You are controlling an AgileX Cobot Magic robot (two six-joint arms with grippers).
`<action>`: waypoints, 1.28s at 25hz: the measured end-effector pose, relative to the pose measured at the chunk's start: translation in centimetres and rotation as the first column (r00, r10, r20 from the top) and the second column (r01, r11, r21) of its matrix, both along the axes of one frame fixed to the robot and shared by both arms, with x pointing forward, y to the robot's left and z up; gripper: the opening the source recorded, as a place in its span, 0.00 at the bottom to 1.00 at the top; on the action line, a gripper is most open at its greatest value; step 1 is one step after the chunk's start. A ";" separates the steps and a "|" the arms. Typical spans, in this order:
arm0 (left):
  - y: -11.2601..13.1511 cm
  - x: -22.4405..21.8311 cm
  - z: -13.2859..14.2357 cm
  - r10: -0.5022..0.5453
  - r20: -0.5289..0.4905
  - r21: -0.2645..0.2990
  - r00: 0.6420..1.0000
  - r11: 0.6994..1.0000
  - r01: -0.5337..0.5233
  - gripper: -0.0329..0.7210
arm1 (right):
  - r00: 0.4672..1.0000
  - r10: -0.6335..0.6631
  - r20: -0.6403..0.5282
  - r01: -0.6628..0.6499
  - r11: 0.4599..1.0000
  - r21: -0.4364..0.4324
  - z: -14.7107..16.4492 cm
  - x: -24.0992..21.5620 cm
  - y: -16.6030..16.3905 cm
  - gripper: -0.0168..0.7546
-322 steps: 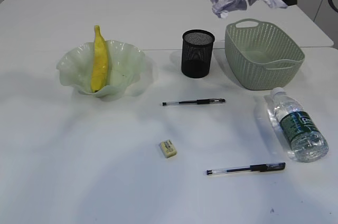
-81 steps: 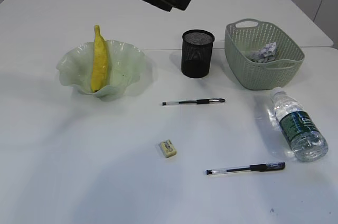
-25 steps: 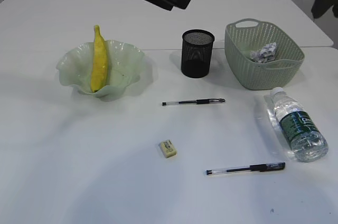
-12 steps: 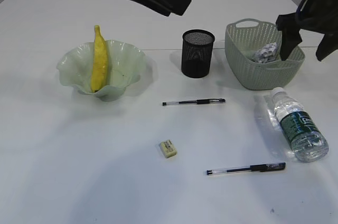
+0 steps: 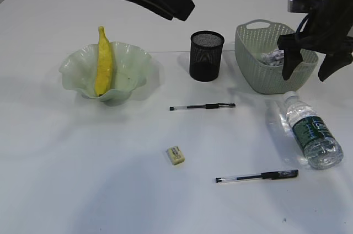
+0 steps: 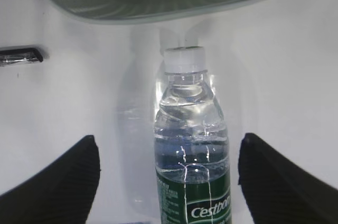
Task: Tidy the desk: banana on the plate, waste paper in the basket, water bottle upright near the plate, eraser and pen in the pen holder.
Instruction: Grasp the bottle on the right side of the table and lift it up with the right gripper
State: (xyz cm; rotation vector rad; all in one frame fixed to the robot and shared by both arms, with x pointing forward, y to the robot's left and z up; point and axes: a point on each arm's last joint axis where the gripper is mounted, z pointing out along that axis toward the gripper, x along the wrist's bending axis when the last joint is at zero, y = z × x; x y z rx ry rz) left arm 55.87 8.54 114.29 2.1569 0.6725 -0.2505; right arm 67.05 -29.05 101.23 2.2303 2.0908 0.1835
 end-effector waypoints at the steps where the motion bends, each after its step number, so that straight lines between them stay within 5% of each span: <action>1: 0.0 0.0 0.0 0.000 0.000 0.000 1.000 1.000 0.000 0.52 | 1.000 -0.001 -0.005 0.001 1.000 0.004 -0.3 0.1 0.0 0.81; 32: 0.0 0.0 0.0 0.000 0.000 0.001 1.000 1.000 0.000 0.52 | 0.993 -0.019 -0.116 0.017 1.000 -0.023 -4.0 -0.9 -0.2 0.78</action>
